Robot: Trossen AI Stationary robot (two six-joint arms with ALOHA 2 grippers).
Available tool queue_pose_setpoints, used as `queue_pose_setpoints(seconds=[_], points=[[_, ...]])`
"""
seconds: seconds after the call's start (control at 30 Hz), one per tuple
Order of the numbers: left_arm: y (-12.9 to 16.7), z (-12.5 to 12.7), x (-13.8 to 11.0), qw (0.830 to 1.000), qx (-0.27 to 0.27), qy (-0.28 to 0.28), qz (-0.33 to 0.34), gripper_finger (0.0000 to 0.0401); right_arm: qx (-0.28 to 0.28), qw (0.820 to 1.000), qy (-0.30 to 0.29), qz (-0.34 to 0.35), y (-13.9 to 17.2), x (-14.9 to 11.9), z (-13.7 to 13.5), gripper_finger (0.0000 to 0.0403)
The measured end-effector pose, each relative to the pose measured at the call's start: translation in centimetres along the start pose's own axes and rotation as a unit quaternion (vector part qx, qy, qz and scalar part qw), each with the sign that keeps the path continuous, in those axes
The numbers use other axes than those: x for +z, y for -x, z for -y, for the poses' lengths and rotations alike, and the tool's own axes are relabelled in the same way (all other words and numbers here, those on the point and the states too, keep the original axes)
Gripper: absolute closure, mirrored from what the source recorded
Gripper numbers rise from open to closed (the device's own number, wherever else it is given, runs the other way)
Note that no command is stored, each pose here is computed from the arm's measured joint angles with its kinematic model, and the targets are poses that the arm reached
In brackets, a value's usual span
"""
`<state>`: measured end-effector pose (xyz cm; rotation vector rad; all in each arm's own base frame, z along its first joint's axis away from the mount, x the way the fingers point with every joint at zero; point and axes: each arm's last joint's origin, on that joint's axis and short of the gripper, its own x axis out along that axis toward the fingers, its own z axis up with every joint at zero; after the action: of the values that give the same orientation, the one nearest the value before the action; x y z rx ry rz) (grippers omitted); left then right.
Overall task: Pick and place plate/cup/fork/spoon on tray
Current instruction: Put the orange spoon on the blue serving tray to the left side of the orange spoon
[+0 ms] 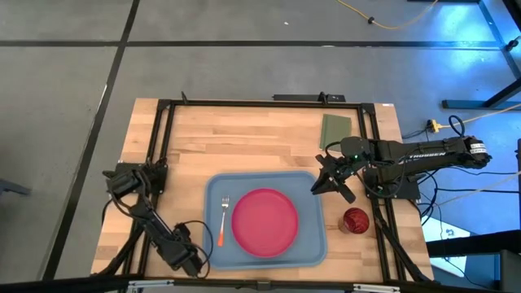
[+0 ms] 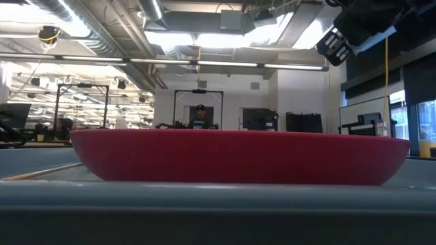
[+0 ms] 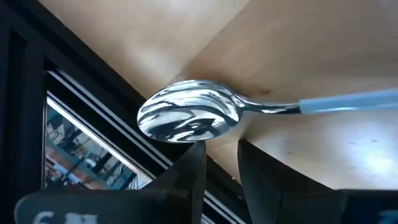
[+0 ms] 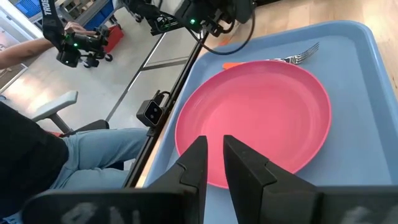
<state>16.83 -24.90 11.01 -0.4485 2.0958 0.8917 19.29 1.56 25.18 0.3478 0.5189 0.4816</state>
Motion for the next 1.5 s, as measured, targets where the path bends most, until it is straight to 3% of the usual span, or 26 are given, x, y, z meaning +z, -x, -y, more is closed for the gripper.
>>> queue_pose_setpoints(seconds=[0.2, 1.07, 1.37, 1.5], points=[[-0.2, -0.5, 1.2, 1.0, 0.01, -0.01, -0.007, 0.0315, 0.0, 1.0, -0.001, 0.0, 0.0, 0.0, 0.0, 0.0345], [1.2, -1.5, 4.5, 0.991, 0.05, 0.021, 0.126, 0.0315, 0.0, 1.0, -0.001, 0.0, 0.0, 0.0, 0.0, 0.0345], [3.2, -0.8, 5.3, 0.984, 0.024, 0.014, 0.177, 0.0315, 0.0, 1.0, -0.002, 0.0, 0.0, 0.0, 0.0, 0.0345], [3.9, -1.0, 4.9, 0.984, 0.042, 0.019, 0.175, 0.0315, 0.0, 1.0, -0.002, 0.0, 0.0, 0.0, 0.0, 0.0345]])
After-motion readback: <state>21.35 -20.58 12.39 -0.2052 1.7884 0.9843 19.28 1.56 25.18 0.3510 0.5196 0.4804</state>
